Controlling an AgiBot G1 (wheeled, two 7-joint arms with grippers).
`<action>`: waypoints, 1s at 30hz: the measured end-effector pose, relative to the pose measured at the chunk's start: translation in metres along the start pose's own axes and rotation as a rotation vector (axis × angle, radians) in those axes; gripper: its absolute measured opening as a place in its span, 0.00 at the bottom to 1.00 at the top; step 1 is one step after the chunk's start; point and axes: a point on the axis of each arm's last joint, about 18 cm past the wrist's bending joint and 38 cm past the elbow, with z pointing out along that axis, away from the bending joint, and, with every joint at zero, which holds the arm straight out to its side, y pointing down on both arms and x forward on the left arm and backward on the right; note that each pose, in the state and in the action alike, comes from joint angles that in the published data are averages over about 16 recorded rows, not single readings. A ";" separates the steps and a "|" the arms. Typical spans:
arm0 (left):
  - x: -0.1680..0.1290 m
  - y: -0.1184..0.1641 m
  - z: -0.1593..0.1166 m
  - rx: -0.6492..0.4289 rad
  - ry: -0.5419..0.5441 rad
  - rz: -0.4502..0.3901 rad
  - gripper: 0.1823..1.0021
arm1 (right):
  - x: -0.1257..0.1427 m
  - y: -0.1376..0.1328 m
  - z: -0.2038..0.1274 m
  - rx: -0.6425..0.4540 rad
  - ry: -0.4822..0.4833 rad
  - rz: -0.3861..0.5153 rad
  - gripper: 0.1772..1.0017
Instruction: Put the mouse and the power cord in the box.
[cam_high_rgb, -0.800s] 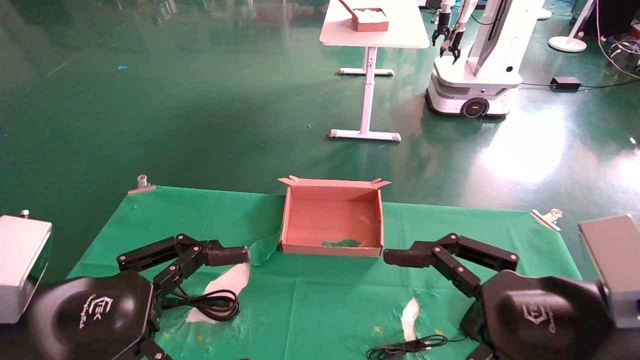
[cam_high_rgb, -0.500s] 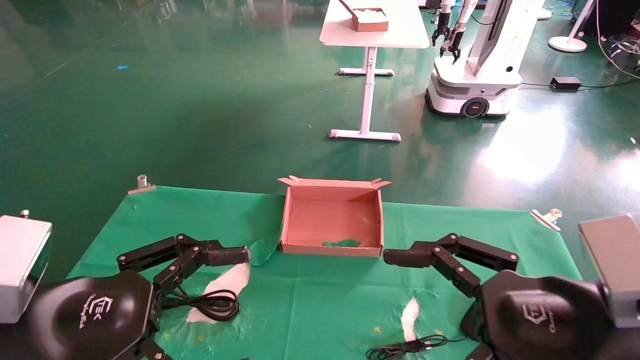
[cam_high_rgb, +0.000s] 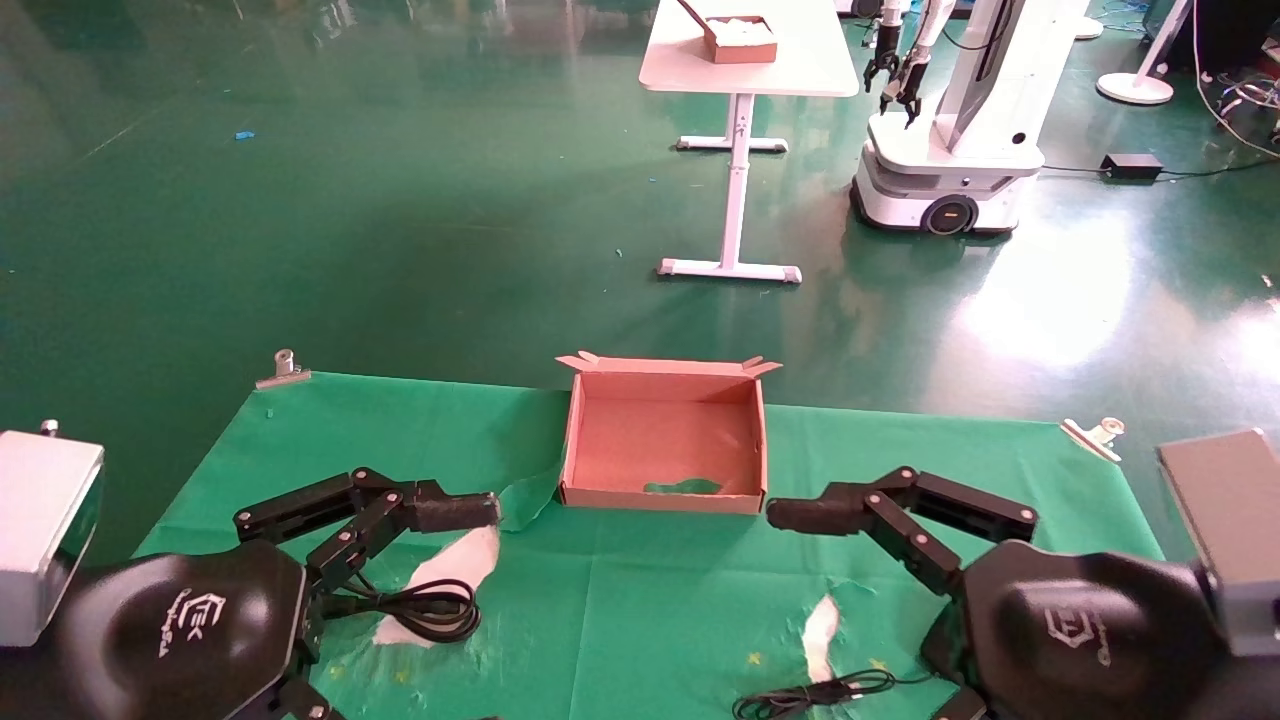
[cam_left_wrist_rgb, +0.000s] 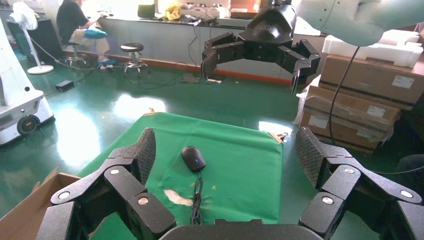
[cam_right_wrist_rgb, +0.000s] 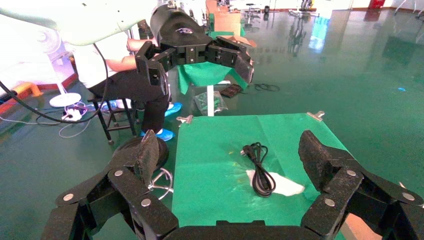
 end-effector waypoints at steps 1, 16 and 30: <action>0.000 0.001 0.000 -0.004 0.000 0.000 1.00 | 0.000 0.001 0.000 -0.007 0.000 0.000 1.00; -0.020 0.055 0.008 -0.436 -0.027 0.091 1.00 | 0.006 0.074 -0.003 -0.438 0.014 -0.054 1.00; -0.061 0.097 0.011 -0.817 -0.078 0.237 1.00 | 0.021 0.105 -0.006 -0.674 0.017 -0.113 1.00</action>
